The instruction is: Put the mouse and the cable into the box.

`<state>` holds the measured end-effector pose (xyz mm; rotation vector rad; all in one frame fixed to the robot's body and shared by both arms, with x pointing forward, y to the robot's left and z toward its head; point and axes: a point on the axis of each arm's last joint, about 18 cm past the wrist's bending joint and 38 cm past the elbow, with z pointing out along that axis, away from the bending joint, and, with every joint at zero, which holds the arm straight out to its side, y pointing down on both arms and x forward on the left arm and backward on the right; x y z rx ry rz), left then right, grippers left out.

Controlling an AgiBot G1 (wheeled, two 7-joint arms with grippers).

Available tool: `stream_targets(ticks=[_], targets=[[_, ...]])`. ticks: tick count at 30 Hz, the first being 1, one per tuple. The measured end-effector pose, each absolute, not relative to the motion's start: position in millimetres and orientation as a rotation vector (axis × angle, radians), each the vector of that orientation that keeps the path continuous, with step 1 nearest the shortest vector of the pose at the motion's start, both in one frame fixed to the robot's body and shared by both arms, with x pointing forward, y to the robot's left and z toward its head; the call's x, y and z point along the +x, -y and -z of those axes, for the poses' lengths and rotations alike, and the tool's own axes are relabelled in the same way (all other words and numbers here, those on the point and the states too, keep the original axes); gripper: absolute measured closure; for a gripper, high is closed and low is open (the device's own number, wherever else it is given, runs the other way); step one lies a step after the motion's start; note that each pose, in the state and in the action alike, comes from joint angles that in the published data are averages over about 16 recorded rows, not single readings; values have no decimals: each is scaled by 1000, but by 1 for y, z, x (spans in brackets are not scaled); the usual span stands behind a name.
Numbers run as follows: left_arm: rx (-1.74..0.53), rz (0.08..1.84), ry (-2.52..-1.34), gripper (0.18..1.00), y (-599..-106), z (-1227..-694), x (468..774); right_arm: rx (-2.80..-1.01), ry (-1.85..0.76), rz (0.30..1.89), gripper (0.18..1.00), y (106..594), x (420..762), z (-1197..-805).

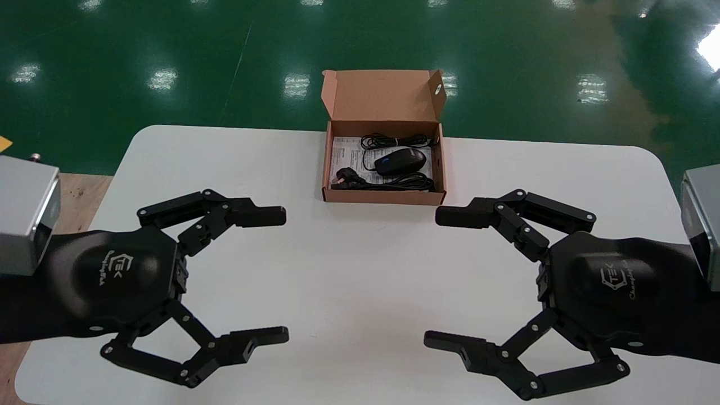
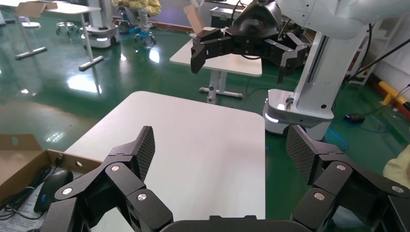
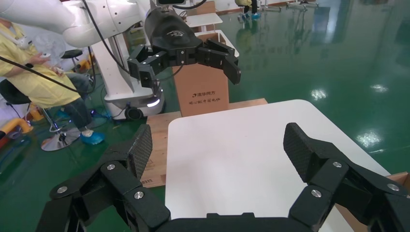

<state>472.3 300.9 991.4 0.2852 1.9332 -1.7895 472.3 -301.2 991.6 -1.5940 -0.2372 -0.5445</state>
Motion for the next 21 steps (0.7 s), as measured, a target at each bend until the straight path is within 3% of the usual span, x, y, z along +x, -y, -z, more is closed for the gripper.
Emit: stream_targets(ticks=[21], targets=[[278,1798,-1925,183,-300,-992,475,-1596,230,553,178,302,475,-992]])
